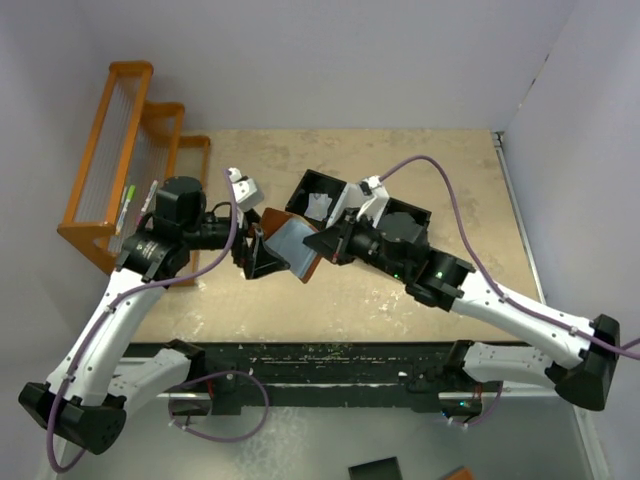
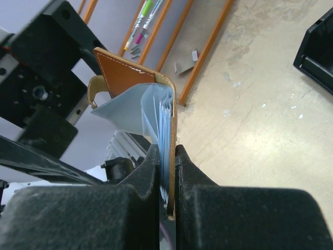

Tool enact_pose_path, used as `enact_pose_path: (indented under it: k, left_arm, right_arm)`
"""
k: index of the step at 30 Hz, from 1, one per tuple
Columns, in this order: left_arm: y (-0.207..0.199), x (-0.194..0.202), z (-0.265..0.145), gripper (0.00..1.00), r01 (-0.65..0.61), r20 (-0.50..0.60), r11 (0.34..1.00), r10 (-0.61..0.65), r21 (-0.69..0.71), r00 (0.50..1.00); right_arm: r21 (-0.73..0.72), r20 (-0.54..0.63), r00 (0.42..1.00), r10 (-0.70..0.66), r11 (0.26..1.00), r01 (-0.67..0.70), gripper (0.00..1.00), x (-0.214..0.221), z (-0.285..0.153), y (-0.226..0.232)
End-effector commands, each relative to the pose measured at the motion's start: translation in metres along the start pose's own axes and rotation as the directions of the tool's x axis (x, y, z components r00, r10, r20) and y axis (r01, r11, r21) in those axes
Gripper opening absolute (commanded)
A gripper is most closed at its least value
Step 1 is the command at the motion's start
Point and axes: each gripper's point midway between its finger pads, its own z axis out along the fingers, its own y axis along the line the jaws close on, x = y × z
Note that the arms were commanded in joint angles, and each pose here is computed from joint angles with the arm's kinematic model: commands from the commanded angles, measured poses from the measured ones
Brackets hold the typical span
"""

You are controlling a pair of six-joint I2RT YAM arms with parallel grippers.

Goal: Take the credit cards out of the card holder

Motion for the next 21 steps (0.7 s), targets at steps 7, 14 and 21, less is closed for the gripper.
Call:
enact_pose_path:
  k: [7, 14, 21]
  left_arm:
    - [0.039, 0.036, 0.011, 0.99, -0.149, -0.084, 0.981, 0.139, -0.122, 0.987]
    - [0.06, 0.043, 0.009, 0.8, -0.183, -0.112, 0.96, 0.162, -0.213, 0.98]
    - [0.079, 0.057, 0.013, 0.45, -0.126, -0.144, 0.951, 0.088, -0.283, 0.986]
  right_arm:
    - [-0.03, 0.015, 0.996, 0.085, 0.996, -0.084, 0.0, -0.013, 0.032, 0.039]
    - [-0.07, -0.018, 0.995, 0.103, 0.992, -0.104, 0.0, -0.004, 0.041, 0.047]
    - [-0.169, -0.041, 0.985, 0.167, 0.971, -0.171, 0.0, 0.003, 0.038, 0.06]
